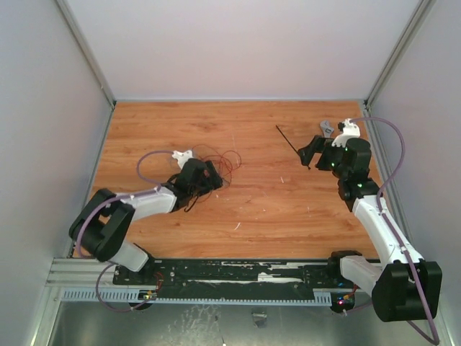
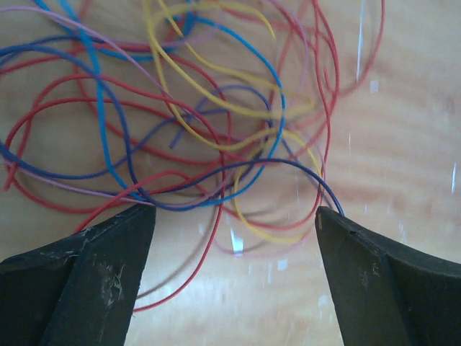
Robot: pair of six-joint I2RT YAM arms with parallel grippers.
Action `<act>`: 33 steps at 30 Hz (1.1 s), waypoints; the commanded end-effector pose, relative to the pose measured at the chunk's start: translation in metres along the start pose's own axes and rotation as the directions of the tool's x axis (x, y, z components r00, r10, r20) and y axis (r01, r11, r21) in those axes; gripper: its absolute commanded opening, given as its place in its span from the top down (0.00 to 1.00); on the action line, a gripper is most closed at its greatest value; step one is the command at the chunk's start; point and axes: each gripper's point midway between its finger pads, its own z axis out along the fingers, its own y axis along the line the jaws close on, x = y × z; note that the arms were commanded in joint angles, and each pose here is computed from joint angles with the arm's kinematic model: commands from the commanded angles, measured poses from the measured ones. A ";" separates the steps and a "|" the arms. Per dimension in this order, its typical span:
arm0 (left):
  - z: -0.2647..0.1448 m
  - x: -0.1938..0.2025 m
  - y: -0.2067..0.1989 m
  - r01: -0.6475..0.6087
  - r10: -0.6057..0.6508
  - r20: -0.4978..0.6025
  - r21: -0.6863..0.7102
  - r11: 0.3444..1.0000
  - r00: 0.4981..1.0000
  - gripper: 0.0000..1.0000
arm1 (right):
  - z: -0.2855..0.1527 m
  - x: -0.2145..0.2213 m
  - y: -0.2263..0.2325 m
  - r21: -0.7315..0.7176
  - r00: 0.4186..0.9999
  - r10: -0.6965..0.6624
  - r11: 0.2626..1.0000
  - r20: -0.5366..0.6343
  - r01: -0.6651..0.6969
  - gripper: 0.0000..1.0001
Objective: Zip-tie the wires
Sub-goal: Move the cable to the center of the board.
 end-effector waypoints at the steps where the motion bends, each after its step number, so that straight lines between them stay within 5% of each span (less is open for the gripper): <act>1: 0.034 -0.034 0.028 0.027 -0.020 0.058 -0.114 0.993 0.998 0.02 | -0.003 0.006 0.010 -0.035 1.000 0.014 0.999 -0.015 -0.014 0.01; 16: 0.129 -0.170 0.004 0.038 -0.016 0.158 -0.137 0.990 0.987 0.02 | 0.029 0.054 0.072 -0.239 0.992 -0.044 0.971 -0.119 0.015 0.04; 24: 0.058 -0.188 -0.040 -0.033 0.021 0.168 0.068 0.997 0.986 0.02 | 0.080 0.065 0.143 -0.379 0.983 -0.143 0.921 -0.119 0.088 0.05; 33: -0.050 -0.189 -0.013 0.018 -0.060 0.263 0.157 0.987 0.963 0.02 | 0.164 0.084 0.205 -0.444 0.951 -0.269 0.878 -0.155 0.176 0.11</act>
